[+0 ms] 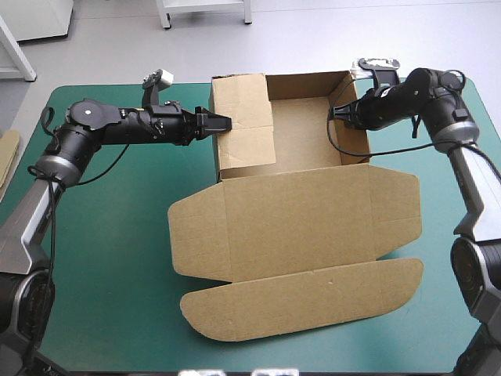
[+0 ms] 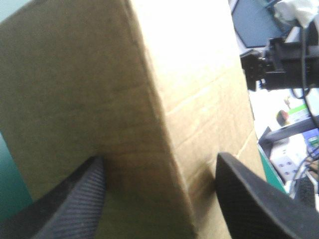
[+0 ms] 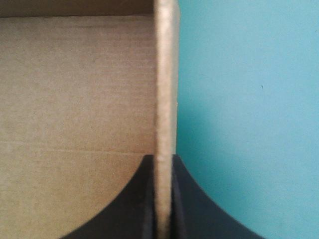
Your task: Fold the box
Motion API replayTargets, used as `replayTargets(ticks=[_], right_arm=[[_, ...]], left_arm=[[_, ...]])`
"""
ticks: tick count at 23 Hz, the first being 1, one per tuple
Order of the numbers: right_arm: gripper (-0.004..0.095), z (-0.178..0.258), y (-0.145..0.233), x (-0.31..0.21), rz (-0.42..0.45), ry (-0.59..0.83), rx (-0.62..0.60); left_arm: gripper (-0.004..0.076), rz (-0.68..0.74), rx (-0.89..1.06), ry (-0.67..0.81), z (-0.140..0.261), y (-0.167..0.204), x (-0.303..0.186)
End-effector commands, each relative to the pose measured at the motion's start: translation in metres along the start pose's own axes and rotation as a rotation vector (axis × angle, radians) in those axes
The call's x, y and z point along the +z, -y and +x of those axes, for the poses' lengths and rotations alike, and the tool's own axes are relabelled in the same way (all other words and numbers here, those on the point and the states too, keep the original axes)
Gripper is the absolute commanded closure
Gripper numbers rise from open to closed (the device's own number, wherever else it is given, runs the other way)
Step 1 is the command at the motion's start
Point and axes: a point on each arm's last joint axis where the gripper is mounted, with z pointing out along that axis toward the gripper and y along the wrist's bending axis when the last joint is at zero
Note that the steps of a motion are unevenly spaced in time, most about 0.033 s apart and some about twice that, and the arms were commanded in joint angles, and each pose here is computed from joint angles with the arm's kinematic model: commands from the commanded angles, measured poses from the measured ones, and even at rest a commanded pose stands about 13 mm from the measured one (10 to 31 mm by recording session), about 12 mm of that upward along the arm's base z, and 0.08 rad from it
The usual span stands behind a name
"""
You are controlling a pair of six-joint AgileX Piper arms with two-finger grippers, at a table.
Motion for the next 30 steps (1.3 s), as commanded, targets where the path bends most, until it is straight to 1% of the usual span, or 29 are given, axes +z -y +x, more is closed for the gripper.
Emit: replayTargets(ticks=[1, 2, 3, 5, 8, 11, 15, 16, 18, 20, 22, 24, 26, 30], right_arm=[[0.0920, -0.012, -0.020, -0.027, -0.008, 0.124, 0.000], [0.0920, -0.012, -0.022, -0.025, -0.005, 0.118, 0.001], [0.0920, -0.011, -0.025, -0.022, 0.002, 0.110, 0.011], [0.0920, -0.011, -0.029, -0.020, -0.016, 0.110, 0.038], [0.0920, -0.010, -0.033, -0.019, -0.012, 0.115, 0.042], [0.0919, -0.009, -0.036, -0.014, -0.018, 0.101, 0.051], [0.0919, -0.004, -0.046, 0.006, -0.014, 0.054, 0.054], [0.0919, -0.001, -0.052, 0.014, -0.021, 0.035, 0.051], [0.0919, 0.001, -0.058, 0.020, -0.018, 0.026, 0.046], [0.0919, 0.002, -0.060, 0.024, -0.003, 0.025, 0.035], [0.0918, 0.003, -0.061, 0.027, 0.014, 0.009, 0.035], [0.0919, 0.005, -0.062, 0.031, 0.017, 0.000, 0.046], [0.0919, 0.006, -0.064, 0.033, 0.017, -0.005, 0.041], [0.0919, 0.006, -0.064, 0.034, 0.020, -0.011, 0.038]], left_arm=[[0.0258, -0.031, 0.038, 0.040, -0.017, 0.031, -0.015], [0.0258, -0.053, 0.043, 0.026, -0.018, 0.034, -0.015], [0.0258, -0.111, 0.066, -0.004, -0.020, 0.035, -0.014], [0.0258, -0.199, 0.087, -0.067, -0.019, 0.033, -0.009], [0.0262, -0.257, 0.076, -0.113, -0.015, 0.027, 0.000], [0.0286, -0.307, 0.071, -0.148, -0.012, 0.023, 0.007], [0.0314, -0.397, 0.106, -0.175, -0.008, 0.022, 0.014], [0.0314, -0.467, 0.126, -0.196, -0.006, 0.018, 0.015], [0.0314, -0.553, 0.139, -0.257, -0.001, 0.009, 0.016], [0.0314, -0.604, 0.145, -0.265, -0.004, 0.007, 0.013], [0.0330, -0.612, 0.139, -0.287, -0.005, 0.005, 0.015], [0.0359, -0.616, 0.128, -0.361, 0.000, 0.001, 0.024], [0.0366, -0.638, 0.137, -0.402, 0.003, -0.004, 0.031], [0.0370, -0.645, 0.119, -0.422, 0.006, -0.013, 0.040]])
